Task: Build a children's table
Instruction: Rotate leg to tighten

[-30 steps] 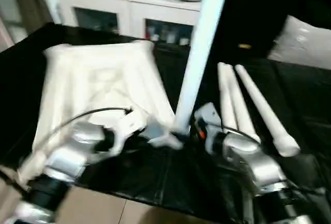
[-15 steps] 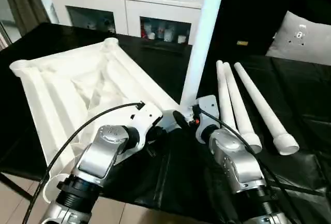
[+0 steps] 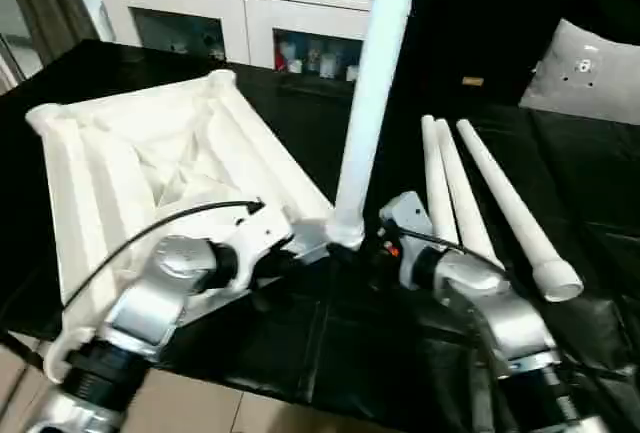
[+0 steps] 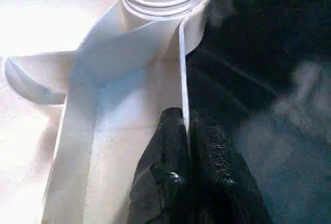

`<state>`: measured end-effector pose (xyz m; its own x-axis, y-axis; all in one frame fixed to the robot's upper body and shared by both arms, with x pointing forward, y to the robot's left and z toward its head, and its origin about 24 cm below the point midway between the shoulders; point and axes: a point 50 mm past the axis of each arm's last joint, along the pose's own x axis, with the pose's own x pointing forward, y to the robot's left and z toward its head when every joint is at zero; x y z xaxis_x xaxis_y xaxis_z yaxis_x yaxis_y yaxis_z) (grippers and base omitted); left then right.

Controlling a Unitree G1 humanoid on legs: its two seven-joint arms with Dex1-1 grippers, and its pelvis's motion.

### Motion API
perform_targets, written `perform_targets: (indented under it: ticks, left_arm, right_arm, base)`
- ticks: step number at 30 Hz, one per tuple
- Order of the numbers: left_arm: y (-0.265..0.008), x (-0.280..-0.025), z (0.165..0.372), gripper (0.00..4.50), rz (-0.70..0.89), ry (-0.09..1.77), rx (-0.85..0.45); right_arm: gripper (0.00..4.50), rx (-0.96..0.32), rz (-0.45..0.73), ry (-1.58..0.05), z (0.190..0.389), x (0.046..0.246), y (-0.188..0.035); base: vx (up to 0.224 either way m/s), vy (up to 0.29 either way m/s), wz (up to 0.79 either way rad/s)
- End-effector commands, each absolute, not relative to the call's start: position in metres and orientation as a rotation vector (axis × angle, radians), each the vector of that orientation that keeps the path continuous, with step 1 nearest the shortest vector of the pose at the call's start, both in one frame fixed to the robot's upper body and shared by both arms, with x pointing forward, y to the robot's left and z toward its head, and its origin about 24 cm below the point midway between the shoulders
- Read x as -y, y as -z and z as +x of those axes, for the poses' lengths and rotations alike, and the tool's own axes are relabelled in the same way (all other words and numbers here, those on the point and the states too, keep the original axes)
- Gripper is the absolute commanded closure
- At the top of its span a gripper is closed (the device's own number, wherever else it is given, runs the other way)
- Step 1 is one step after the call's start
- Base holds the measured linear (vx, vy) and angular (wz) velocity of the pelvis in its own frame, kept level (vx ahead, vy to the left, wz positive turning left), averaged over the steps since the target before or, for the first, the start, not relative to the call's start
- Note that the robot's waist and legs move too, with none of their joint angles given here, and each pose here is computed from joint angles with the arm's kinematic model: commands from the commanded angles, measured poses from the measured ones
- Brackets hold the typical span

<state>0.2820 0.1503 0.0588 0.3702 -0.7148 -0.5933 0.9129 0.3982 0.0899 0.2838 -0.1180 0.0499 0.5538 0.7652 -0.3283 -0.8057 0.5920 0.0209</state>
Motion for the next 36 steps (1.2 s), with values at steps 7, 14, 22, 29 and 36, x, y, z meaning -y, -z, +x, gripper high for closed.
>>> perform_targets:
  ticks: [7,14,22,29,36]
  left_arm:
    - [-0.063,-0.156,0.268,4.5,0.548,1.39,-0.511]
    - [-0.066,-0.161,0.268,4.5,0.567,1.442,-0.514]
    - [-0.067,-0.16,0.264,4.5,0.566,1.497,-0.508]
    - [-0.066,-0.16,0.264,4.5,0.574,1.503,-0.506]
    - [-0.066,-0.161,0.264,4.5,0.584,1.503,-0.511]
  right_arm:
    - [0.05,-0.3,-0.212,-1.165,0.284,0.13,-0.068]
    - [0.05,-0.328,-0.258,-1.281,0.279,0.13,-0.065]
    - [0.53,-0.335,-0.241,-1.333,0.275,0.124,-0.061]
    - [1.15,-0.344,-0.23,-1.338,0.273,0.122,-0.058]
    - [1.6,-0.392,-0.238,-1.382,0.267,0.122,-0.052]
  base:
    - [0.0,0.0,0.0]
    - [0.0,0.0,0.0]
    - [0.0,0.0,0.0]
    - [0.0,0.0,0.0]
    - [0.0,0.0,0.0]
